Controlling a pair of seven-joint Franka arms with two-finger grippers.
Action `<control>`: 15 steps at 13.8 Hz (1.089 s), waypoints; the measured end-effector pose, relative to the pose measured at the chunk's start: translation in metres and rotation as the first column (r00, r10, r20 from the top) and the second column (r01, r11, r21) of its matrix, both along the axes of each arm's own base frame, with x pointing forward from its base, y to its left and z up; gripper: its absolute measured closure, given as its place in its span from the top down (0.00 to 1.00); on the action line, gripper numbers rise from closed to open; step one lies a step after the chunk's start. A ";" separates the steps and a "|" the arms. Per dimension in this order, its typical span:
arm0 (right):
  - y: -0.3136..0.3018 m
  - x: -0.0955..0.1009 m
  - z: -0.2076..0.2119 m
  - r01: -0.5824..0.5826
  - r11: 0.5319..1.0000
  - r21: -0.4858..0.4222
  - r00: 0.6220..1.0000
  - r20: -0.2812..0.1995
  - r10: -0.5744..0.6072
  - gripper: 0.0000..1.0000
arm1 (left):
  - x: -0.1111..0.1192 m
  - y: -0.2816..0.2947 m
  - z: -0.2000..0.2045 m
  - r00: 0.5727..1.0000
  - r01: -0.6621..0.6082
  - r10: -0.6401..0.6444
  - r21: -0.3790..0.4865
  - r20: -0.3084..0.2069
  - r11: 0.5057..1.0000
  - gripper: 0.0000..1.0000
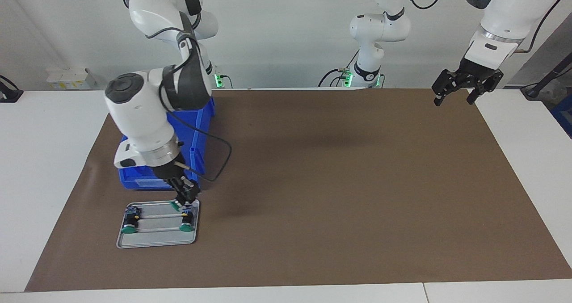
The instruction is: Place and press button with both arms
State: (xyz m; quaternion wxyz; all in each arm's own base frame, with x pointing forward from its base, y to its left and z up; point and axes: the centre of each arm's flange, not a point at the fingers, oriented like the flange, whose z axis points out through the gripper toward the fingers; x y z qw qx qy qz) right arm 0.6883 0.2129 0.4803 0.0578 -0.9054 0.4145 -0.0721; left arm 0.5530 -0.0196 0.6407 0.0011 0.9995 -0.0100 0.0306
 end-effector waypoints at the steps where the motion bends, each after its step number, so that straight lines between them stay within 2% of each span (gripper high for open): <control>1: 0.034 -0.011 0.000 0.072 0.997 0.012 0.997 -0.003 -0.072 0.41 | 0.000 0.000 0.000 1.000 0.000 0.000 0.000 0.000 1.000 1.00; 3: 0.095 -0.036 -0.002 0.223 0.974 0.043 0.975 -0.015 -0.222 0.41 | 0.000 0.000 0.000 1.000 0.000 0.000 0.000 0.000 1.000 1.00; 6: 0.146 -0.060 -0.012 0.385 0.920 0.069 0.923 -0.038 -0.383 0.41 | 0.000 0.000 0.000 1.000 0.000 0.000 0.000 0.000 1.000 1.00; 8: 0.183 -0.078 -0.039 0.438 0.898 0.046 0.899 -0.057 -0.435 0.41 | 0.000 0.000 0.000 1.000 0.000 0.000 0.000 0.000 1.000 1.00; 11: 0.252 -0.105 -0.090 0.506 0.860 0.073 0.863 -0.034 -0.505 0.41 | 0.000 0.000 0.000 1.000 0.000 0.000 0.000 0.000 1.000 1.00; 15: 0.299 -0.128 -0.128 0.520 0.846 0.120 0.853 -0.031 -0.520 0.41 | 0.000 0.000 0.000 1.000 0.000 0.000 0.000 -0.001 1.000 1.00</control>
